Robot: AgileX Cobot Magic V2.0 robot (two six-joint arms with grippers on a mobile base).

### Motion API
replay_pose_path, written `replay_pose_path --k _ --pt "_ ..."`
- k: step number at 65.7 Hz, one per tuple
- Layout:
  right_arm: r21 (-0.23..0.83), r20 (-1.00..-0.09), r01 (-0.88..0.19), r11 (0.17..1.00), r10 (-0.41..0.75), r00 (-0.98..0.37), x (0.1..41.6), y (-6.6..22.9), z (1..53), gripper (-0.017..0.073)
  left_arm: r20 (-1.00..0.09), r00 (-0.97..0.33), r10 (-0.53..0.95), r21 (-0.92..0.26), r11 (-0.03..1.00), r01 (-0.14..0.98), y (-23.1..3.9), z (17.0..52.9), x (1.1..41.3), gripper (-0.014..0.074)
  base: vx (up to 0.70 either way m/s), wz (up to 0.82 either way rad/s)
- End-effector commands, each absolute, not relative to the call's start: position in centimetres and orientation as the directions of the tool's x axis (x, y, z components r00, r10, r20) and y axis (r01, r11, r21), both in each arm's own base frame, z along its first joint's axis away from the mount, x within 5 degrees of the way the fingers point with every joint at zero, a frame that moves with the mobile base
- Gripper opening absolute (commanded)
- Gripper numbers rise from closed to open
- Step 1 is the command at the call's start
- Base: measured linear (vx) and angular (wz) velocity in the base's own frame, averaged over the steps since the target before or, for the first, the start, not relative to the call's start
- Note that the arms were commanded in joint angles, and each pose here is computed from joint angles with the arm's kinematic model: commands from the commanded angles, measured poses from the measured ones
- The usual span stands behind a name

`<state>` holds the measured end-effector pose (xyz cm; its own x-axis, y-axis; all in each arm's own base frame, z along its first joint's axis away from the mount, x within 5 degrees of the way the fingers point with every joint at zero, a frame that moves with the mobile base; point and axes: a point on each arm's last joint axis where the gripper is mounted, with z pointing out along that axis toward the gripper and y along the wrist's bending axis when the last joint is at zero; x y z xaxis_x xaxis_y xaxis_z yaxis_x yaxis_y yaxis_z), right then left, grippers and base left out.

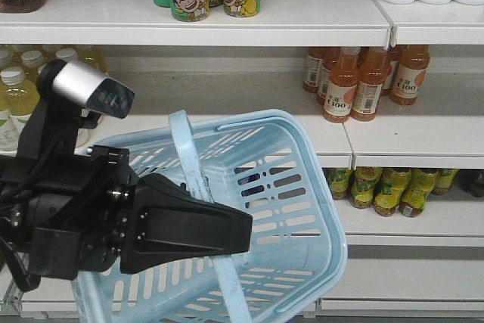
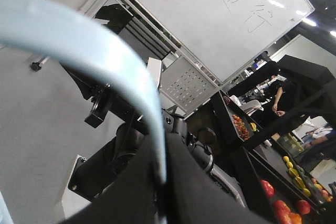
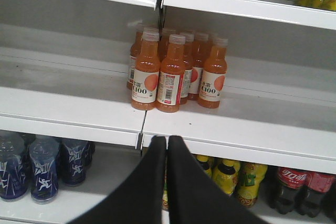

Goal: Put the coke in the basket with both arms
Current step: 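Turn the base away from the shelf, holding the basket in the left gripper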

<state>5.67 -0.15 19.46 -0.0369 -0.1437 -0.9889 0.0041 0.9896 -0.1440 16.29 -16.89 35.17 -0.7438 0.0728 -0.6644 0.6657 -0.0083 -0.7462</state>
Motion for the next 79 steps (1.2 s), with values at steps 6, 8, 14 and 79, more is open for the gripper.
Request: replay_pose_path --k 6,8,14,79 --pt "-0.161 -0.986 0.003 0.987 -0.161 0.037 5.61 -0.03 19.92 -0.0005 -0.681 -0.731 0.042 -0.727 -0.153 0.669 -16.64 37.46 15.11 -0.0006 0.0 0.0" --pt "-0.161 -0.986 0.003 0.987 -0.161 0.037 5.61 -0.03 19.92 -0.0005 -0.681 -0.731 0.042 -0.727 -0.153 0.669 -16.64 37.46 15.11 -0.0006 0.0 0.0" --pt "-0.161 -0.986 0.003 0.987 -0.161 0.037 5.61 -0.03 19.92 -0.0005 -0.681 -0.731 0.042 -0.727 -0.153 0.669 -16.64 37.46 15.11 -0.0006 0.0 -0.01" --pt "-0.16 -0.986 0.003 0.987 -0.16 0.037 5.61 -0.03 19.92 -0.0005 -0.681 -0.731 0.04 -0.728 -0.151 0.669 -16.64 37.45 15.14 -0.0006 -0.03 -0.3"
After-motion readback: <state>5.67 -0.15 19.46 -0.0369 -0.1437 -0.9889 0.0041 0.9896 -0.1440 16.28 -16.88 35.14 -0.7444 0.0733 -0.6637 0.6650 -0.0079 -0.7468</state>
